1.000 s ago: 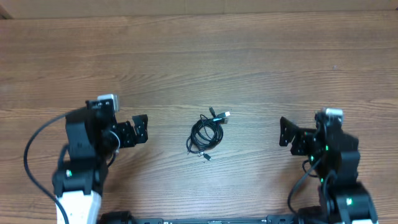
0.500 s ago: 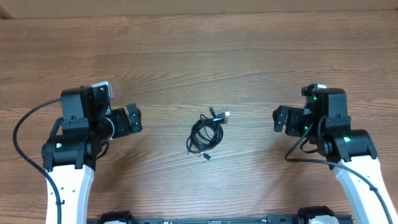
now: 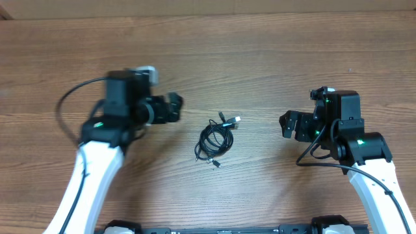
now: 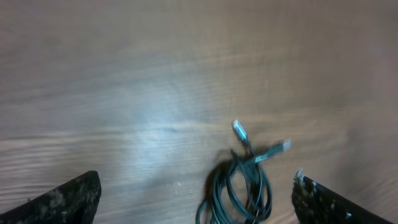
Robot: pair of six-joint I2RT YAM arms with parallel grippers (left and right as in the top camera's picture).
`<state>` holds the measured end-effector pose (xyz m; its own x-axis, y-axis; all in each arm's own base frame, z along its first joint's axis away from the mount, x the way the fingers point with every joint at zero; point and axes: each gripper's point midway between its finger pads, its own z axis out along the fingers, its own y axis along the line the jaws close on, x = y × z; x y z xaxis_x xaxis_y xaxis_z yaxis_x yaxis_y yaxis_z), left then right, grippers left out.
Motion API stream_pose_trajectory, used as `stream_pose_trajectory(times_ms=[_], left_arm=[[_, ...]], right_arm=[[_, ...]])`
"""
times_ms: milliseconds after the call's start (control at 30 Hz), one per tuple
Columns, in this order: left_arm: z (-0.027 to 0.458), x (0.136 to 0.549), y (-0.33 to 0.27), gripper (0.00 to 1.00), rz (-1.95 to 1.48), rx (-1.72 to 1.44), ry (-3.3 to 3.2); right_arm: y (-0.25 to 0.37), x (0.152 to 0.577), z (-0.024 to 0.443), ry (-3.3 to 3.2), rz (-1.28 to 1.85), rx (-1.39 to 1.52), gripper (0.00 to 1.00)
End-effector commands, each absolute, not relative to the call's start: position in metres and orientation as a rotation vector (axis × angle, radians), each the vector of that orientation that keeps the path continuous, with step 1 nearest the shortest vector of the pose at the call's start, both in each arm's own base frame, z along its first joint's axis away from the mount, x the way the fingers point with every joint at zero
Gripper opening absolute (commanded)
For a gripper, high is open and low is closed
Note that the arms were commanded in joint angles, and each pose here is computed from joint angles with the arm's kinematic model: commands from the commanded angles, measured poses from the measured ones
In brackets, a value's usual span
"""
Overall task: Untangle cables
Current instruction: 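Move the left gripper down onto the black cable bundle and grasp it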
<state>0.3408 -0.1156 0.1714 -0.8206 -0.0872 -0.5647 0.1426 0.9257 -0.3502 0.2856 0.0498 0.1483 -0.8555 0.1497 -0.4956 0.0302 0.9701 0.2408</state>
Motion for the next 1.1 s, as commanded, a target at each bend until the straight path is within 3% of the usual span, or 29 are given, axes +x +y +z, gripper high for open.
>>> stream_pose_trajectory(times_ms=[0,233,467,900,967,1067], left_arm=[[0.144,0.347,-0.135,0.98,-0.361,0.093,2.542],[0.093,0.364,-0.171,0.98,-0.184,0.222,2.559],[0.047,0.35,-0.187,0.92,-0.153,0.311,2.671],[0.028,0.304,-0.198,0.87,-0.223,0.536,2.825],[0.025,0.298,-0.195,0.81,-0.212,0.541,2.852],[0.025,0.296,-0.194,0.6,-0.209,0.544,2.86]], right_arm=[[0.054,0.292,0.162,2.545,0.326,0.116,1.0],[0.053,0.292,0.162,2.546,0.339,0.16,1.0],[0.053,0.289,0.159,2.562,0.336,0.162,1.0],[0.053,0.289,0.16,2.561,0.336,0.162,1.0],[0.053,0.289,0.16,2.561,0.336,0.162,1.0],[0.053,0.29,0.16,2.556,0.336,0.161,1.0]])
